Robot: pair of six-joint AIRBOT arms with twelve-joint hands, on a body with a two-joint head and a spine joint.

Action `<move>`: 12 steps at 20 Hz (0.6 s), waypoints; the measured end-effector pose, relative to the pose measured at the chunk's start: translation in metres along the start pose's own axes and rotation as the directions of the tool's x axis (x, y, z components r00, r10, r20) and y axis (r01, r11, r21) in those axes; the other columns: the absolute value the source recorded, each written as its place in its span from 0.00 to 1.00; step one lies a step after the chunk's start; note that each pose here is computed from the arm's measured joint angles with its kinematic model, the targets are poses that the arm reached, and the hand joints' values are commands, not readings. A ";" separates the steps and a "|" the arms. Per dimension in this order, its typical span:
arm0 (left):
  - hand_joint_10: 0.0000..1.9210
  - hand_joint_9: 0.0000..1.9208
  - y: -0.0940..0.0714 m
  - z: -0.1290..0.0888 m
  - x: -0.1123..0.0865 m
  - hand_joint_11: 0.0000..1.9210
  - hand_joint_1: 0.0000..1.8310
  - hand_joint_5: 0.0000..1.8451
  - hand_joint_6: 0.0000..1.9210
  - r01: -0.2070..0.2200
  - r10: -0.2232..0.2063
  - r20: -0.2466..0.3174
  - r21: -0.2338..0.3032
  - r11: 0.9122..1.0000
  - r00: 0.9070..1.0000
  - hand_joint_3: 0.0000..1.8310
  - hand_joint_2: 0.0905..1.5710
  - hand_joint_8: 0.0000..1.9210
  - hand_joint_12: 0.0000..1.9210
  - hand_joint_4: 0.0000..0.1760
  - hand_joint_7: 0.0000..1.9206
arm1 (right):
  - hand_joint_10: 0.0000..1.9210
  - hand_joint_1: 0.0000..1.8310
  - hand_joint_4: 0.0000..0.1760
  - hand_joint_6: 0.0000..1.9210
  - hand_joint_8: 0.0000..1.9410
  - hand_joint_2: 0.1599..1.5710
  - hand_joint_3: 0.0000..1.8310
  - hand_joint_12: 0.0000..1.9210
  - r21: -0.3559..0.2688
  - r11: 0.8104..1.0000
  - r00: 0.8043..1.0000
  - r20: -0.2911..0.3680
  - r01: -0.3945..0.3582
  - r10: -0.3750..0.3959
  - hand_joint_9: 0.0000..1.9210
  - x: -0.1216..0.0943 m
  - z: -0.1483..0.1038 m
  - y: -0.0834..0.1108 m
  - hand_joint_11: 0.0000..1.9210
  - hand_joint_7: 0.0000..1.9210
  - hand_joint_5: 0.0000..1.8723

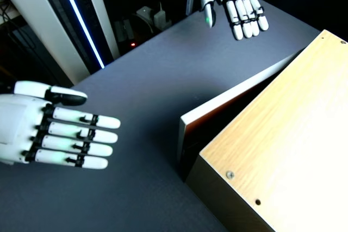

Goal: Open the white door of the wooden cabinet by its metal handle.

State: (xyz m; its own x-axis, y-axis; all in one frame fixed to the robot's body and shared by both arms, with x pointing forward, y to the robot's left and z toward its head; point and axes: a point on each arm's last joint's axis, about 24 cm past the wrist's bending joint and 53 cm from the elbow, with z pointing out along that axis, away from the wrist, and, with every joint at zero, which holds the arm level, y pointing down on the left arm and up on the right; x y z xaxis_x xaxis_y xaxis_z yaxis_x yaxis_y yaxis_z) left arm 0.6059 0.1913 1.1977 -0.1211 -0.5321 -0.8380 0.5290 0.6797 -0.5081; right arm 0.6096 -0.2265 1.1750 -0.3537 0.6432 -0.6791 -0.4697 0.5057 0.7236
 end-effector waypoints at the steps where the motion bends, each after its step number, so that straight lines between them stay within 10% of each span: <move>1: 0.00 0.03 0.000 0.000 0.000 0.01 0.00 0.06 0.00 0.007 -0.007 0.000 -0.001 1.000 1.000 0.01 0.93 0.00 0.04 0.00 0.04 | 0.00 0.15 0.00 0.00 0.00 0.92 0.00 0.05 0.001 1.000 1.000 -0.009 -0.003 0.003 0.08 0.004 0.000 -0.001 0.08 0.12 0.12; 12: 0.00 0.04 0.003 0.000 0.001 0.01 0.00 0.07 0.00 0.005 -0.005 -0.008 -0.002 1.000 1.000 0.00 0.91 0.00 0.04 0.00 0.04 | 0.00 0.15 0.02 0.00 0.00 0.99 0.01 0.00 -0.062 0.997 0.999 0.016 0.034 -0.033 0.02 -0.008 0.053 0.005 0.04 0.06 0.07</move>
State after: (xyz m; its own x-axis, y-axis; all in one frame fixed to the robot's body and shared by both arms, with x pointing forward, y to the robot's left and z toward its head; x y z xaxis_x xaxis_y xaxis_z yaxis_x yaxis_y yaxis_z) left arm 0.6073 0.1924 1.1954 -0.1302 -0.5319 -0.8367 0.5264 0.6781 -0.5130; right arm 0.6530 -0.1989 1.1902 -0.3249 0.6353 -0.7006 -0.5308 0.4906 0.6910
